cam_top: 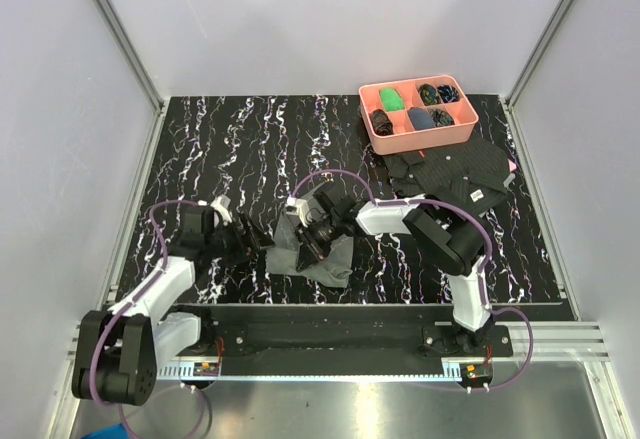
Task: Fold the napkin, place the utensils inside, and roll it up
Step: Roll the napkin with the utensil
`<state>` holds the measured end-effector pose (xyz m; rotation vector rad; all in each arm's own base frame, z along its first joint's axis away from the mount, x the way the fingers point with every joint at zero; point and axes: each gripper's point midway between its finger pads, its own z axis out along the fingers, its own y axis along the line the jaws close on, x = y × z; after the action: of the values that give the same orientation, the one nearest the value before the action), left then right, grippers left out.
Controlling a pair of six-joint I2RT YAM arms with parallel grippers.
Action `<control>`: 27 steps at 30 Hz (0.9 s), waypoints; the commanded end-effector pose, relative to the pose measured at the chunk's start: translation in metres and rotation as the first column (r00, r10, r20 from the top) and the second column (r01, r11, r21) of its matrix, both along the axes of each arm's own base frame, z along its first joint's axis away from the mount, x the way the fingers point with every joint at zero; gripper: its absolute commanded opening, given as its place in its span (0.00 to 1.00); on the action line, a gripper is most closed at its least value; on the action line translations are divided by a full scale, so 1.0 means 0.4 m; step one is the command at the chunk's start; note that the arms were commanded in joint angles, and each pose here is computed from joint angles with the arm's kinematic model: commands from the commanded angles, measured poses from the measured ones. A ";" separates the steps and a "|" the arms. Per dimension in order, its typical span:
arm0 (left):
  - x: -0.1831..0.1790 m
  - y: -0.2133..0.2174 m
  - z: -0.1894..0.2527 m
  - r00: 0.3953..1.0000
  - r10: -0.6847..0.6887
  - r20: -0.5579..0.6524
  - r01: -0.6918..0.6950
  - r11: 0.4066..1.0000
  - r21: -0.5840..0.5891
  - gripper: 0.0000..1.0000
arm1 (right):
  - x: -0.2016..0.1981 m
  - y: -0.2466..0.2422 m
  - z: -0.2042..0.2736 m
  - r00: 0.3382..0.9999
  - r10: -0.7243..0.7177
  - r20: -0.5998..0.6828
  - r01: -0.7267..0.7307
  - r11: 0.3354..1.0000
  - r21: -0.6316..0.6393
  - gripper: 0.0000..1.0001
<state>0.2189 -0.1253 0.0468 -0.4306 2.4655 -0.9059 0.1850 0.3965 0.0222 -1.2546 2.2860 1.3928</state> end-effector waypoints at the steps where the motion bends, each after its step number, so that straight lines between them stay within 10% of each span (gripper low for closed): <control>1: 0.023 -0.032 0.043 0.993 -0.020 0.113 0.026 0.998 -0.050 0.83 | -0.031 -0.012 -0.030 0.997 0.027 -0.078 -0.030 0.999 -0.034 0.24; 27: -0.036 -0.102 -0.025 0.996 -0.067 0.064 0.076 0.986 -0.148 0.50 | -0.008 -0.026 -0.068 0.998 -0.009 -0.056 0.002 0.993 -0.114 0.24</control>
<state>0.2067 -0.1580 0.0330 -0.3900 2.4049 -1.0610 0.1795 0.3972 0.0208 -1.2653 2.3303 1.4402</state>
